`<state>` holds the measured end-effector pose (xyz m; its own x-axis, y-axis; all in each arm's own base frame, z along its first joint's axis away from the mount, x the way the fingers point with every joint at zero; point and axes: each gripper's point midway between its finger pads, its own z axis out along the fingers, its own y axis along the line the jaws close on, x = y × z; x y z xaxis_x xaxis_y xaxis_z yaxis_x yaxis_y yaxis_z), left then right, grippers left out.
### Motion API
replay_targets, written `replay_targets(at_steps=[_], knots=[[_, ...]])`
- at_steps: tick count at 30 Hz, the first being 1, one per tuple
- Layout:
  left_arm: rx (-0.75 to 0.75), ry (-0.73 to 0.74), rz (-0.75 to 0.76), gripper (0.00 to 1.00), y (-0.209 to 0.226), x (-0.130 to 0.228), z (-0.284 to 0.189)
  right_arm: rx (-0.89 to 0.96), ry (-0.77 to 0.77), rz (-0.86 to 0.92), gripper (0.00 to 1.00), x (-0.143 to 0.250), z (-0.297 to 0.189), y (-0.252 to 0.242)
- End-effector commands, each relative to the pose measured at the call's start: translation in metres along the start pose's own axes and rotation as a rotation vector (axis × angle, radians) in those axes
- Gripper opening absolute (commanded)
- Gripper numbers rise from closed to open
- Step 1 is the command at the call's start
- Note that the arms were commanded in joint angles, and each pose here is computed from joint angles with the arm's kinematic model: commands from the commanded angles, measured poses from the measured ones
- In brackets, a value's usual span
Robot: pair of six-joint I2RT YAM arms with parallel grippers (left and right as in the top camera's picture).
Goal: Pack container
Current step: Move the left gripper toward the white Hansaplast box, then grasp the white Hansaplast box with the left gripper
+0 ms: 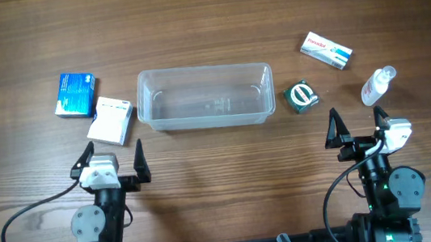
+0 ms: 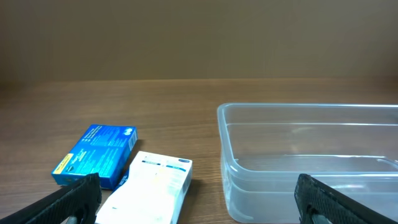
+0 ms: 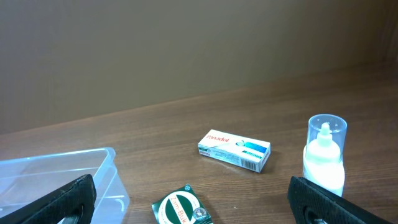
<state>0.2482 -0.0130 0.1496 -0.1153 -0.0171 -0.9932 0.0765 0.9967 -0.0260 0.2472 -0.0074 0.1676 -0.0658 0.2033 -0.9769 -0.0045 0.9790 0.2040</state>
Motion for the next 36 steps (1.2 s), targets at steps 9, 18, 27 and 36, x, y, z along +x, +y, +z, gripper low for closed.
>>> replay_targets(at_steps=[9, 18, 27, 36], knots=[[0.007, 0.179, 0.079, 1.00, 0.000, -0.075, -0.012, 0.000, 0.001, -0.010, 1.00, 0.002, 0.000, 0.000], [0.090, 0.722, 0.019, 1.00, 0.026, -0.077, 0.060, 0.000, 0.001, -0.011, 1.00, 0.002, 0.000, 0.000], [0.072, 0.908, -0.041, 1.00, 0.057, -0.028, 0.097, 0.000, 0.001, -0.010, 1.00, 0.002, 0.000, 0.000], [0.201, 1.022, 0.036, 1.00, 0.054, 0.020, 0.110, 0.000, 0.001, -0.010, 1.00, 0.002, 0.000, 0.000]])
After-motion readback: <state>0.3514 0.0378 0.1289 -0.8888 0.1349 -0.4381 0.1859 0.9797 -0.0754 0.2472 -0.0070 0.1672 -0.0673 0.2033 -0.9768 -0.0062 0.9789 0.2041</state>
